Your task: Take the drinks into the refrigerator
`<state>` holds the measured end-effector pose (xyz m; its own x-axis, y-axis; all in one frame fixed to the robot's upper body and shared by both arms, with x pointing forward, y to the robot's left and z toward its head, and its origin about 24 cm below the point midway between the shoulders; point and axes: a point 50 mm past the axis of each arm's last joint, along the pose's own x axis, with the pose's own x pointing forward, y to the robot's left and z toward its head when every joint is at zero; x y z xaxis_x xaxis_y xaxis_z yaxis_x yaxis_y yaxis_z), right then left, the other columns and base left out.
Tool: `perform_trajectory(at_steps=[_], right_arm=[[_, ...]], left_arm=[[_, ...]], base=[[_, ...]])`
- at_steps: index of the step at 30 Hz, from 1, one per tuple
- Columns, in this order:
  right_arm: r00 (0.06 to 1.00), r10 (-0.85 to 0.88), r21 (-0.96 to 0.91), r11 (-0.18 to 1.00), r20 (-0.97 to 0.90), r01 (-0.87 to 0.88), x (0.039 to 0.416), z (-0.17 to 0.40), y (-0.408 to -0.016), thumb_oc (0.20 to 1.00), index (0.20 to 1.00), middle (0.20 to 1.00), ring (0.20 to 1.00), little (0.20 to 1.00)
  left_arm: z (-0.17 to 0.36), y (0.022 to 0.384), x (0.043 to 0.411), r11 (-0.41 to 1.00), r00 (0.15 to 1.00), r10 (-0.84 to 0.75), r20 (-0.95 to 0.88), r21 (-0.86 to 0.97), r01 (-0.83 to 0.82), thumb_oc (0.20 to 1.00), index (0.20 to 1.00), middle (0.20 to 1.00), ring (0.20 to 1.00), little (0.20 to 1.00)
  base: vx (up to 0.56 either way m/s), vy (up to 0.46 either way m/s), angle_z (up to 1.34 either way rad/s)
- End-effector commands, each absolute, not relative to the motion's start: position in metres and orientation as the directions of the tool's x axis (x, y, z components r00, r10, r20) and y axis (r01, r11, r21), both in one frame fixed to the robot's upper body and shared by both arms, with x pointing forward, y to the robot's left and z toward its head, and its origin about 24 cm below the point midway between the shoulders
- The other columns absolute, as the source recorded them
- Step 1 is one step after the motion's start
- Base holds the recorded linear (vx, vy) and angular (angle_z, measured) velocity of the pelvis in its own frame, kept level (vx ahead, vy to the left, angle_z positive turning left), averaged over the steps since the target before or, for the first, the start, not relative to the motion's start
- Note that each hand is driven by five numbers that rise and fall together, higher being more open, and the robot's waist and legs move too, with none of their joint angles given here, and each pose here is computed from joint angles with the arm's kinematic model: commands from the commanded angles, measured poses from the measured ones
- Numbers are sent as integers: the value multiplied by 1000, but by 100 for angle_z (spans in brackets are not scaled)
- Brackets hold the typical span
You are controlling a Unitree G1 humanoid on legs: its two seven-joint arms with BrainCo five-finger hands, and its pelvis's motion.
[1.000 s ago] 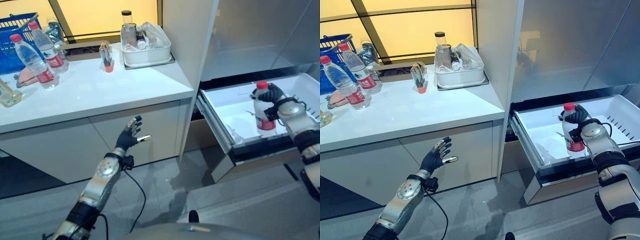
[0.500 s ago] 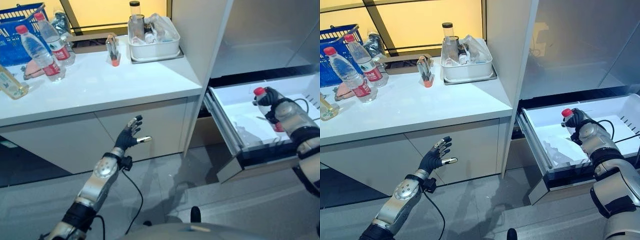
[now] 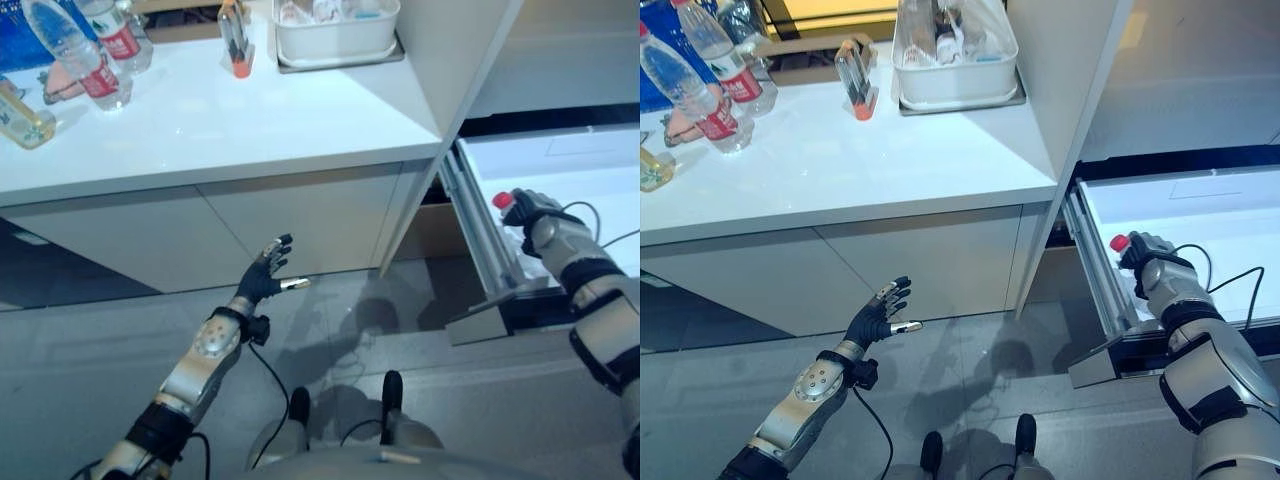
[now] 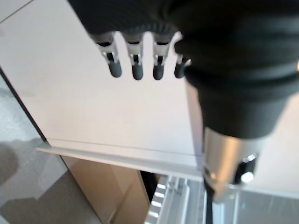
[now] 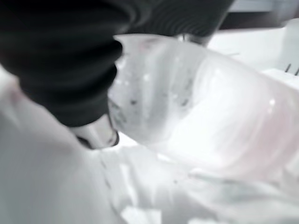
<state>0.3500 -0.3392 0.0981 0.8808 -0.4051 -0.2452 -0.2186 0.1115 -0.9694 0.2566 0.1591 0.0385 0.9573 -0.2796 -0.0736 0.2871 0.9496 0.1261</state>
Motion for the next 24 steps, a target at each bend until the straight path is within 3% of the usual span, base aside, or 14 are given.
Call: perform_trajectory(at_steps=[1,8,12,13,14,15,18,24], right_arm=[[927,-186,-945,91,-327,-316,372,77,-271,200,200,200,200,200],[939,-100,-934,181,-329,-308,368,56,-240,200,200,200,200,200],[938,-100,-942,78,-332,-325,374,64,-239,200,200,200,200,200],[937,-97,-941,71,-336,-330,375,65,-239,241,241,241,241,241],[934,-94,-938,72,-344,-338,376,67,-238,959,959,959,959,959],[933,-92,-936,78,-348,-342,378,70,-237,1000,1000,1000,1000,1000],[943,-83,-944,96,-323,-315,384,80,-236,1000,1000,1000,1000,1000],[975,-55,-940,283,-214,-190,388,100,-234,1000,1000,1000,1000,1000]], left_arm=[[81,146,270,937,939,-316,137,202,286,1000,1000,1000,1000,1000],[87,145,274,929,934,-316,165,253,270,1000,1000,1000,1000,1000],[109,136,274,912,894,-370,253,280,299,1000,1000,1000,1000,1000],[112,133,274,911,887,-378,265,279,305,1000,1000,1000,1000,1000],[113,132,273,909,883,-384,270,278,310,1000,1000,1000,1000,1000],[115,131,273,908,878,-389,280,275,315,1000,1000,1000,1000,1000],[119,126,274,908,870,-395,297,272,319,1000,1000,1000,1000,1000],[120,122,277,906,867,-395,303,284,313,1000,1000,1000,1000,1000]], base=[[-28,27,11],[-26,25,-2],[-67,15,0],[-58,-3,-2],[-52,-7,-1],[-51,-6,1],[-45,1,1],[-25,1,1]])
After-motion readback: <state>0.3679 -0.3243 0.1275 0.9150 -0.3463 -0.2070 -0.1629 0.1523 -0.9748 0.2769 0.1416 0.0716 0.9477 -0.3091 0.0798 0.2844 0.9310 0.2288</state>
